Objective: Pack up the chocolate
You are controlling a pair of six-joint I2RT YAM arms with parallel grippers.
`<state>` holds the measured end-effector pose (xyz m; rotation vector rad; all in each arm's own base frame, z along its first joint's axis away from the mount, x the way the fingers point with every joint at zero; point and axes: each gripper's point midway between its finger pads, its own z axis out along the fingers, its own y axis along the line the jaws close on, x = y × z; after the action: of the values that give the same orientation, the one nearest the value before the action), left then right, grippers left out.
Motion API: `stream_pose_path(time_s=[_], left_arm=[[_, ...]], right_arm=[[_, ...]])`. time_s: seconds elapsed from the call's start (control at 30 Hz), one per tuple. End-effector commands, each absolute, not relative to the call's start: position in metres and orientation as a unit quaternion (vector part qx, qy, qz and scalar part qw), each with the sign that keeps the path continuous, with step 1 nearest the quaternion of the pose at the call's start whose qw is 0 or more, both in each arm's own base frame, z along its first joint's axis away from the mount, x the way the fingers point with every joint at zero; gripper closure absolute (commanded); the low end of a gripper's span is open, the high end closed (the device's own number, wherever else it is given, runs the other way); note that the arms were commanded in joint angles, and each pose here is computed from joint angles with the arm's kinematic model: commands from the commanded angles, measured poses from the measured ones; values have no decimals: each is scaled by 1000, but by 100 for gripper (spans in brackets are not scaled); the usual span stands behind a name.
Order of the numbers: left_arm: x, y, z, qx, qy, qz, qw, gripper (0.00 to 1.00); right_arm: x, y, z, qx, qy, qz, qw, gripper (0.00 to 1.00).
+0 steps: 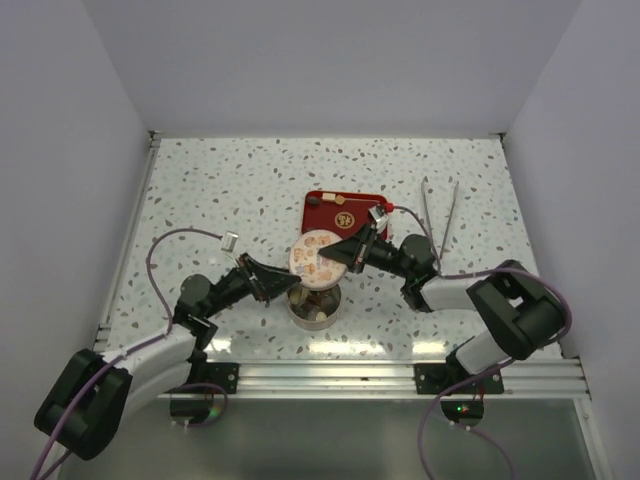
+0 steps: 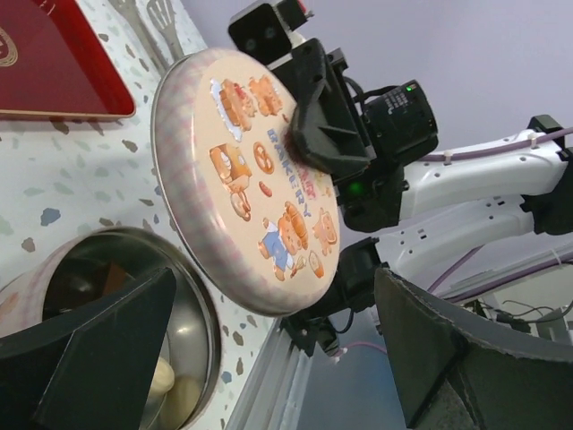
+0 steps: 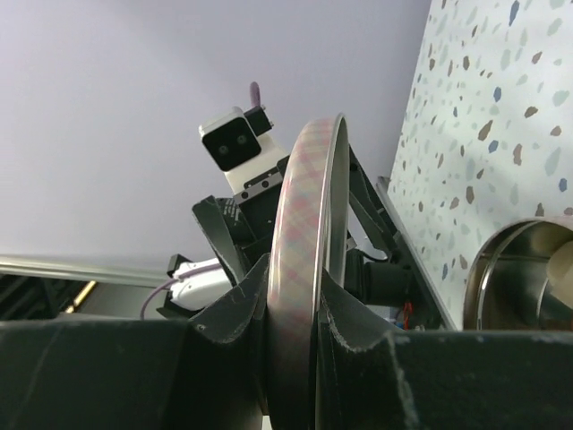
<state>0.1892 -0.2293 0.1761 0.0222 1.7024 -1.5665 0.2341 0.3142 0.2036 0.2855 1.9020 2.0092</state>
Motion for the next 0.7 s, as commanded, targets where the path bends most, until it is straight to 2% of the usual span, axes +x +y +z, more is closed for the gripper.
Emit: stream_pose_path(time_s=[0.0, 0.13, 0.3, 0.43, 0.5, 0.53, 0.67], left_arm=[[189, -230, 209, 16, 628, -653, 424, 1], [191, -231, 205, 8, 631, -656, 414, 1], [195, -230, 209, -1, 625, -658, 420, 1], [200, -233, 213, 5, 628, -654, 423, 5], [202, -235, 213, 7, 629, -654, 420, 12], [204, -236, 211, 5, 633, -653, 415, 20], [203, -238, 212, 8, 634, -656, 410, 27]], right_arm=[[230, 318, 249, 77, 599, 774, 191, 93], [227, 327, 244, 81, 582, 791, 170, 94], [222, 333, 236, 62, 610, 768, 183, 95], [219, 335, 232, 38, 642, 740, 197, 95], [219, 337, 227, 25, 667, 716, 207, 95], [220, 337, 226, 23, 674, 708, 211, 95], [220, 337, 217, 13, 696, 684, 216, 94]])
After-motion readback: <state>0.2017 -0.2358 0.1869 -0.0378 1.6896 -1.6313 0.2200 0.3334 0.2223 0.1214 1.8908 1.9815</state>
